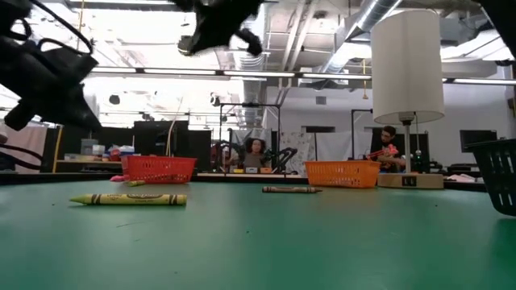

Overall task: Sort crayons
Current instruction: Put the yellow crayon into the green bin

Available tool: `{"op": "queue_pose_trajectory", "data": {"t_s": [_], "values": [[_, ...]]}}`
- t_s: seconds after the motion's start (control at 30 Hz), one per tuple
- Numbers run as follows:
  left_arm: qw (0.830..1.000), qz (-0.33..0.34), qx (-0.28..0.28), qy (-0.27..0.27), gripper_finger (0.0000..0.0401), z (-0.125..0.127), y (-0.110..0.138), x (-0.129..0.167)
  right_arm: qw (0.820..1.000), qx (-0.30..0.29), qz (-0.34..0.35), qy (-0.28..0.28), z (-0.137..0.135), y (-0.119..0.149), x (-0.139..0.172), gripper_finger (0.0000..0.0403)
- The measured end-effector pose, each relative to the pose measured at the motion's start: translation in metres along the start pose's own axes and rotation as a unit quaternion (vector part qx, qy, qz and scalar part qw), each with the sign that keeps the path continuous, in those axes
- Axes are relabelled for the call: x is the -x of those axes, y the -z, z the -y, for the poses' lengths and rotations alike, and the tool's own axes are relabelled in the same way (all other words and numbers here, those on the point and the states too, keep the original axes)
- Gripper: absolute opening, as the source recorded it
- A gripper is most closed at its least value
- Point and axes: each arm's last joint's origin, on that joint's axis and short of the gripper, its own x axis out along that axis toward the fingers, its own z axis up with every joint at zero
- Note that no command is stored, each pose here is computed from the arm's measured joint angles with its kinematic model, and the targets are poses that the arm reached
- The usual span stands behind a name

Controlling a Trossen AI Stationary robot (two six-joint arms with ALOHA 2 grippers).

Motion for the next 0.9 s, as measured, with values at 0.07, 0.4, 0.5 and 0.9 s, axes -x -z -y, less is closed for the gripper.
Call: {"op": "queue_pose_trajectory", "data": {"t_s": [0.07,0.4,0.5,0.9], "values": [[1.000,0.004,-0.004,-0.019,0.0000,0.004,0.002,-0.006,1.000,0.002,0.017,-0.007,-0.002,-0.019,0.015,0.0000],[0.995,-0.002,-0.015,-0.100,0.0000,0.020,0.009,-0.048,0.994,0.072,0.080,0.025,-0.001,-0.074,0.099,0.0000],[0.992,-0.008,-0.028,-0.124,0.0000,0.021,0.010,-0.062,0.991,0.091,0.080,0.048,0.002,-0.079,0.115,0.0000],[0.986,-0.027,-0.050,-0.154,0.0000,0.022,0.012,-0.102,0.989,0.134,0.050,0.042,0.000,-0.072,0.133,0.0000]]}}
